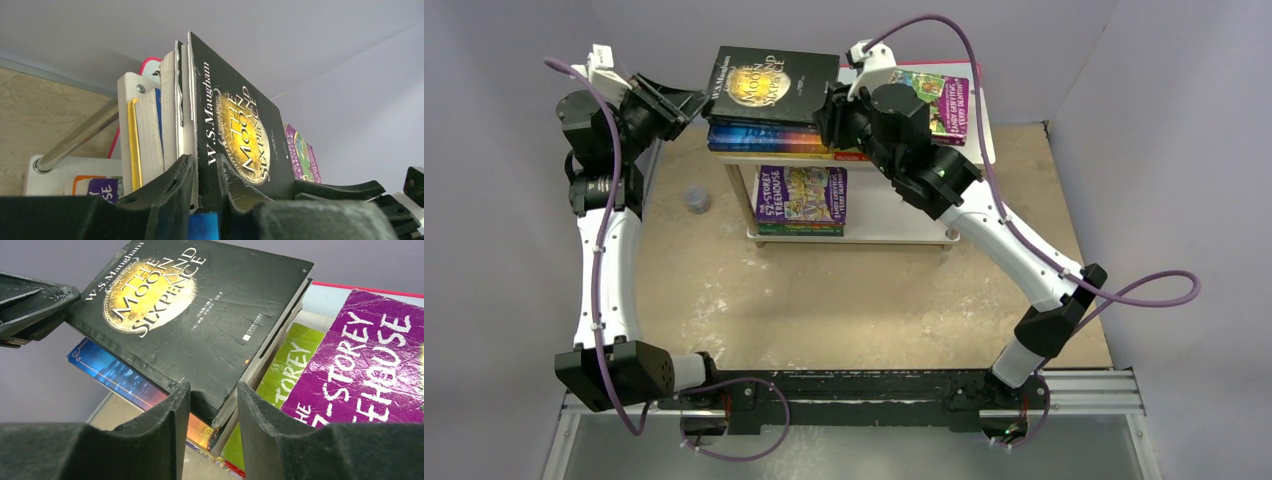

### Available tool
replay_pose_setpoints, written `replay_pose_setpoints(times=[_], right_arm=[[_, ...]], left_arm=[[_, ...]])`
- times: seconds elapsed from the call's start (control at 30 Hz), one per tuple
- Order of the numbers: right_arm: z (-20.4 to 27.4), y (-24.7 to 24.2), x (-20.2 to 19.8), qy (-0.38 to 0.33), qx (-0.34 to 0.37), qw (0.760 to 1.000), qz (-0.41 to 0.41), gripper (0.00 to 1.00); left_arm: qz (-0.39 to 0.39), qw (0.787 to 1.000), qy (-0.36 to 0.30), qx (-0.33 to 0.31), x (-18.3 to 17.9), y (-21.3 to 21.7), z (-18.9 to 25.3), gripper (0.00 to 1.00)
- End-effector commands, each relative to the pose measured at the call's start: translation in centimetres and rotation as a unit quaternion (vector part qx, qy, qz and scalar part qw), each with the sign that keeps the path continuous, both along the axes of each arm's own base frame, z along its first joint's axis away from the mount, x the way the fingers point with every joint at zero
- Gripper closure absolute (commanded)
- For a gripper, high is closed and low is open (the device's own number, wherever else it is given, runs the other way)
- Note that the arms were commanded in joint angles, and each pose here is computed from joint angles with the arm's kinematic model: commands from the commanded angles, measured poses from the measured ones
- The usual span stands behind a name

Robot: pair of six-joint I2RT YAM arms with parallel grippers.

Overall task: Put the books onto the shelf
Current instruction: Place the book on the shelf.

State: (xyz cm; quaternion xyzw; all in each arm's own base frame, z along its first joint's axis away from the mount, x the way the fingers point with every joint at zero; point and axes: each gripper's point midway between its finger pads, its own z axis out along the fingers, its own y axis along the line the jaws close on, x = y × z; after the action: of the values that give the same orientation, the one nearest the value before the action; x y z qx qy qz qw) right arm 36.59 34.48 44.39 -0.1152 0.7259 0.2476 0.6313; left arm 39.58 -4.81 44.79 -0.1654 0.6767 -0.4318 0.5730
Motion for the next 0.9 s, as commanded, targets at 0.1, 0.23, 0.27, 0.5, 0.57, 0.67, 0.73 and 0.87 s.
replay_pose_setpoints(times=[0.1,0.23,0.27,0.5,0.57,0.67,0.73,0.87], right_arm=[[3.0,-1.0,-0.5,-0.027,0.041,0.999,-0.021,0.44],[2.8,-1.6,-0.4,-0.018,0.041,0.998,-0.037,0.35],[2.7,-1.7,-0.3,-0.013,0.041,0.998,-0.04,0.34],[0.8,-1.2,0.0,0.027,0.031,0.998,-0.045,0.27],[0.5,-0.6,-0.2,0.036,0.034,0.998,-0.03,0.26],[0.4,0.3,-0.5,0.048,0.043,0.998,-0.01,0.25],[0.3,0.8,-0.7,0.053,0.046,0.998,0.003,0.24],[0.0,1.3,-0.7,0.066,0.047,0.997,0.007,0.23]], left_arm=[[0.002,0.999,-0.013,0.048,-0.9,-0.3,1.7,0.65],[0.035,0.997,-0.004,0.067,-0.6,0.8,1.6,0.56],[0.04,0.997,-0.001,0.071,-0.5,1.0,1.6,0.55],[0.036,0.997,0.014,0.068,-0.4,1.0,0.5,0.51],[0.018,0.998,0.011,0.061,-0.6,0.4,0.5,0.51],[-0.01,0.999,0.005,0.051,-1.1,-0.5,0.5,0.5],[-0.014,0.999,0.002,0.051,-1.4,-0.7,0.7,0.5],[-0.015,0.998,-0.004,0.055,-2.0,-0.8,0.9,0.48]])
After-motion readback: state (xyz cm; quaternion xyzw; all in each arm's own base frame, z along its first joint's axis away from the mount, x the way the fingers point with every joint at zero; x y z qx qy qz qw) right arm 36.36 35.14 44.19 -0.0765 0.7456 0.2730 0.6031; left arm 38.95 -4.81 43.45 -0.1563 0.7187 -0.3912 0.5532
